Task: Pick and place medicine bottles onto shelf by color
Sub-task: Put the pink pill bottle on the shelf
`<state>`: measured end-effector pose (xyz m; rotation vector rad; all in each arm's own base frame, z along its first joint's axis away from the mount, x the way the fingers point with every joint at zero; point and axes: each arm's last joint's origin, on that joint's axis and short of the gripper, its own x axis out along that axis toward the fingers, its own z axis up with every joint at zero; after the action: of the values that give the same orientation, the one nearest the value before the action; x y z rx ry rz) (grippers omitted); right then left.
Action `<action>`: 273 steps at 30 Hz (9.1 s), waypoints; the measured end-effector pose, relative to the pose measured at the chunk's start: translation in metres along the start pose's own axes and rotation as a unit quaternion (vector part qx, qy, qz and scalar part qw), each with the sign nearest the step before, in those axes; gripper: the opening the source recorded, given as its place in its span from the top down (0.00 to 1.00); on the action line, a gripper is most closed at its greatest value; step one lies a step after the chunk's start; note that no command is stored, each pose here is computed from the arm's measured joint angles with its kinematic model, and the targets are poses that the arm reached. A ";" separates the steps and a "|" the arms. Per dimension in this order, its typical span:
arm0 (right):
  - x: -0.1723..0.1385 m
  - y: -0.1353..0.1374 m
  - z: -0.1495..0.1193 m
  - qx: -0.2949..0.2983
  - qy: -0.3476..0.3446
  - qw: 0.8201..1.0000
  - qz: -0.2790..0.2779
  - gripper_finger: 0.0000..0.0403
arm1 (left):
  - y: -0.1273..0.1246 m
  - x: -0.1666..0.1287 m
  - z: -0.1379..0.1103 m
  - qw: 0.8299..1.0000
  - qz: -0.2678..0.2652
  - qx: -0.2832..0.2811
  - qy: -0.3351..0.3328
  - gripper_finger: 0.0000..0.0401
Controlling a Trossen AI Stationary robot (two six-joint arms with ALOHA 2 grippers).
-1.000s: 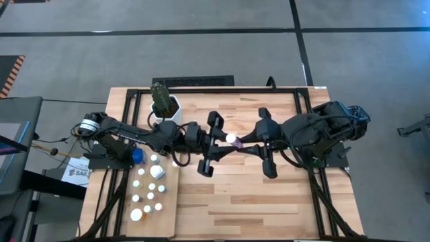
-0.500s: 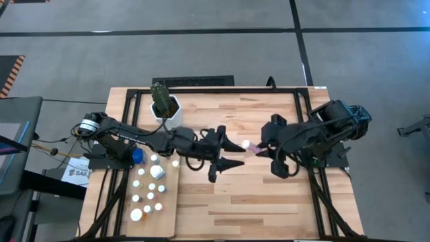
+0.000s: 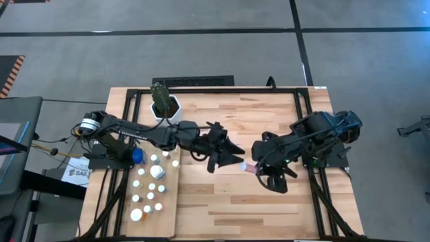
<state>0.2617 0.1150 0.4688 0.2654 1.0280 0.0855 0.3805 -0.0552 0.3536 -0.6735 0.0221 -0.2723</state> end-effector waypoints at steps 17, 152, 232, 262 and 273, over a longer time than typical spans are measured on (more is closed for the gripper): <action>0.005 0.002 0.001 0.022 0.038 0.998 0.051 0.76 | 0.001 0.000 -0.009 0.998 0.031 -0.053 0.027 0.48; 0.142 -0.137 -0.225 0.035 -0.463 0.879 0.106 0.38 | -0.113 -0.130 -0.143 0.796 0.419 -0.282 0.334 0.76; 0.187 -0.161 -0.265 0.142 -0.380 0.912 0.060 0.38 | -0.087 -0.118 -0.215 0.748 0.077 0.287 0.593 0.76; 0.188 -0.162 -0.266 0.140 -0.374 0.915 0.055 0.38 | -0.075 -0.125 -0.224 0.730 0.082 0.300 0.608 0.73; 0.188 -0.162 -0.266 0.140 -0.374 0.915 0.055 0.38 | -0.074 -0.125 -0.224 0.731 0.088 0.309 0.602 0.64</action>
<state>0.1228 0.0424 0.1409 0.5670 0.2534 -0.0634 0.2181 -0.2159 0.2158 0.2781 1.2015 -0.4665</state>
